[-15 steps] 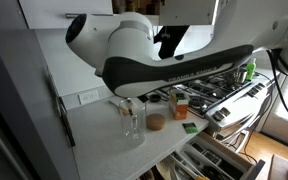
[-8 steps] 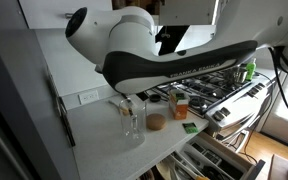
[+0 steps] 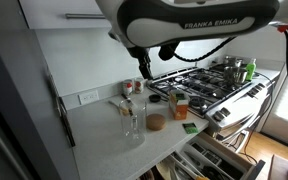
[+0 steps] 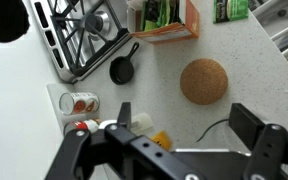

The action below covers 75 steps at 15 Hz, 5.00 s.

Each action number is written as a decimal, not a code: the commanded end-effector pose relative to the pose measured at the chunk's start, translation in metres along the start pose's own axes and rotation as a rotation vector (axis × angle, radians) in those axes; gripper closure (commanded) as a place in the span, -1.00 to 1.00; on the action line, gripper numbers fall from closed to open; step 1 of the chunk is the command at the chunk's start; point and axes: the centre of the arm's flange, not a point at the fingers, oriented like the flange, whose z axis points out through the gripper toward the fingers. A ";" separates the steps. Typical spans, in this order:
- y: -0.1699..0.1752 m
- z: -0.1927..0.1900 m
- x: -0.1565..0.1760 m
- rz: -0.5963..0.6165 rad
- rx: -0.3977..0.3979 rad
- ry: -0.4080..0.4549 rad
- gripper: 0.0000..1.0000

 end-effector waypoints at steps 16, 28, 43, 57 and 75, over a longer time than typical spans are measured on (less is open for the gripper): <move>0.072 -0.053 -0.063 0.468 0.116 0.265 -1.00; 0.118 -0.072 -0.082 0.675 0.130 0.358 -1.00; 0.225 -0.099 -0.101 1.202 0.369 0.824 -1.00; 0.257 -0.054 -0.081 1.282 0.392 0.950 -1.00; 0.263 -0.029 -0.063 1.212 0.371 1.008 -1.00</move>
